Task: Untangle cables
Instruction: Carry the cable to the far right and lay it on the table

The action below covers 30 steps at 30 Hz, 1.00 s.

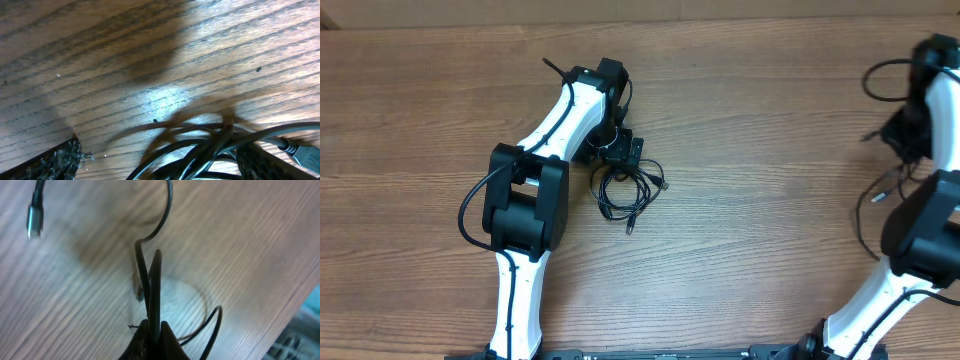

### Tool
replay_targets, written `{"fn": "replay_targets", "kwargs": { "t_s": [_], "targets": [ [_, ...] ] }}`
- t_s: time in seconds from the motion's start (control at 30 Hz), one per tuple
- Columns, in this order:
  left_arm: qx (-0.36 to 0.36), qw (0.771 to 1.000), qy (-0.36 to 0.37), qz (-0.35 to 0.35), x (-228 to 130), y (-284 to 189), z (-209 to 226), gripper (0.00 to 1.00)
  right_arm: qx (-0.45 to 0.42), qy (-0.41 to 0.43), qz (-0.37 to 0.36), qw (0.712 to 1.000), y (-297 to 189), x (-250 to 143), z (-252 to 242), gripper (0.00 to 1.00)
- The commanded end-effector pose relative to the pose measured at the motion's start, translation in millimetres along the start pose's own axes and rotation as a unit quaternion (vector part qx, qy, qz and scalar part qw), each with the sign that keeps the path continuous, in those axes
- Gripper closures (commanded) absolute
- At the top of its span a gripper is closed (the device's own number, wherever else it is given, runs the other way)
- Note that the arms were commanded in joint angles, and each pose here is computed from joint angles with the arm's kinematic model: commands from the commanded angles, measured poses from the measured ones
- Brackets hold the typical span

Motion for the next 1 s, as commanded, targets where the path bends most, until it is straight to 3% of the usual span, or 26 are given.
{"fn": "replay_targets", "kwargs": {
  "t_s": [0.0, 0.33, 0.67, 0.73, 0.8, 0.83, 0.9, 0.97],
  "targets": [
    [-0.012, 1.000, 0.014, 0.010, -3, 6, -2, 0.00, 0.039, 0.017, 0.028, 0.999, 4, -5, -11, 0.96],
    [-0.012, 1.000, 0.012, 0.010, -3, 6, -2, 0.00, 0.016, 0.024, 0.044, 0.999, 15, -7, -23, 0.90],
    [-0.012, 1.000, 0.012, 0.010, -3, 6, -2, 0.00, 0.040, 0.015, 0.073, 0.996, 14, -15, -20, 0.95],
    [-0.012, 1.000, 0.012, 0.010, -3, 6, -2, 0.00, 0.040, 0.016, 0.070, 0.997, 14, -15, -20, 0.78],
    [-0.012, 1.000, 0.012, 0.010, -3, 6, -2, 0.00, 0.041, 0.017, 0.068, 0.997, 14, -14, -20, 0.48],
    [-0.012, 1.000, 0.012, 0.010, -3, 6, -2, 0.00, 0.041, 0.017, 0.066, 0.997, 14, -13, -20, 0.37],
    [-0.012, 1.000, 0.013, 0.010, -3, 6, -3, 0.00, 0.042, 0.018, 0.063, 0.997, 14, -12, -19, 0.20],
    [-0.012, 1.000, 0.013, 0.010, -3, 6, -3, 0.00, 0.042, 0.019, 0.060, 0.997, 15, -11, -19, 0.14]
  ]
}}
Point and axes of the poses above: each gripper's point midway between its finger pads, its own y axis out along the fingers, its own z axis along the line the jaws close on, x = y × z, the point moved 9 cm from there along -y, back along the fingers, and after that the axes turned 14 degrees about -y, right-handed, at the moved point
